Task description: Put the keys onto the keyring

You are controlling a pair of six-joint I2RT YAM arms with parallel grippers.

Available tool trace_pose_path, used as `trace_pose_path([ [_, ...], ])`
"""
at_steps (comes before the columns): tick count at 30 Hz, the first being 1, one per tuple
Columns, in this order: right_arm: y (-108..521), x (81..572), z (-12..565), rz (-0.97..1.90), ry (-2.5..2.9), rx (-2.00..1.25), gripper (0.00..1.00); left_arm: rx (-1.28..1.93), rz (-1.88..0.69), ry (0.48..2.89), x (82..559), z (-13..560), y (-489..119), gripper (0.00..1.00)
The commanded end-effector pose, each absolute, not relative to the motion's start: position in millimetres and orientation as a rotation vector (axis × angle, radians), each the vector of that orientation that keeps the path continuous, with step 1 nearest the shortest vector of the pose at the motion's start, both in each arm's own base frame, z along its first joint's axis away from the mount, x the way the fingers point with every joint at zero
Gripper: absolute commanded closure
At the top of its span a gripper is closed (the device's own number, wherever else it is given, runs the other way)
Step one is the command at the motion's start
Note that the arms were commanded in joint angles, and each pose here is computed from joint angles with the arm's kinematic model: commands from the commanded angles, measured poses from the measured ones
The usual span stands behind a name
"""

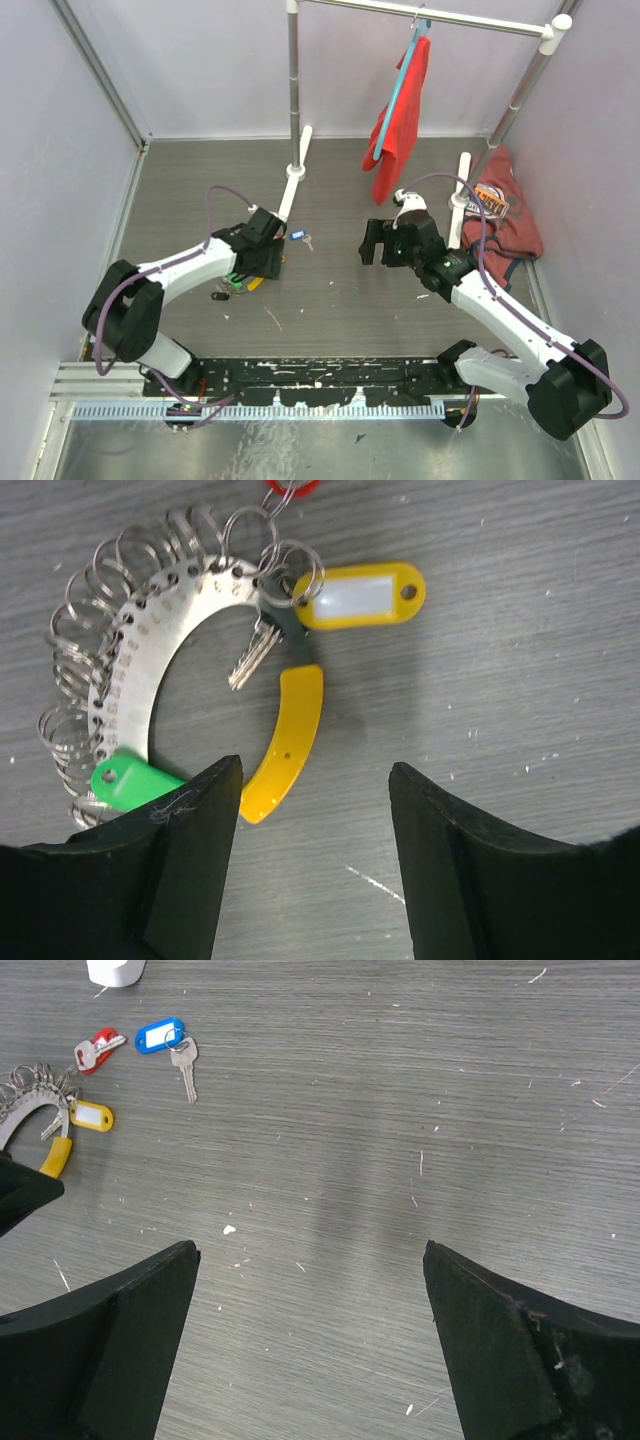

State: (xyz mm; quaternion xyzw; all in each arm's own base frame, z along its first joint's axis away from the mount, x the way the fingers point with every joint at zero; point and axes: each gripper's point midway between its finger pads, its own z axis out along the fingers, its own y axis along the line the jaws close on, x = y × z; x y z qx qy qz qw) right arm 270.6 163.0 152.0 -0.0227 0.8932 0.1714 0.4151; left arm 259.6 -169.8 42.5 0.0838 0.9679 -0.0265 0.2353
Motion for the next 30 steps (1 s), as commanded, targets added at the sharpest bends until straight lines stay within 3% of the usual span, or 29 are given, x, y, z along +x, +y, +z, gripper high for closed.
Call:
trace_pose_path([
  [1,166.7,275.3,172.0,0.454,2.174,-0.079,0.00,0.304,-0.064,2.633,278.5,43.8,-181.8,0.34],
  [17,165.8,271.8,180.6,0.456,2.169,-0.105,0.00,0.333,-0.013,2.696,281.7,13.7,-181.5,0.46],
  [25,166.2,271.6,186.3,0.461,2.160,-0.110,0.00,0.301,-0.106,2.737,273.8,3.9,-182.2,0.53],
  [30,168.6,272.3,186.9,0.474,2.159,-0.111,0.00,0.316,-0.167,2.752,265.0,3.6,-186.3,0.68],
])
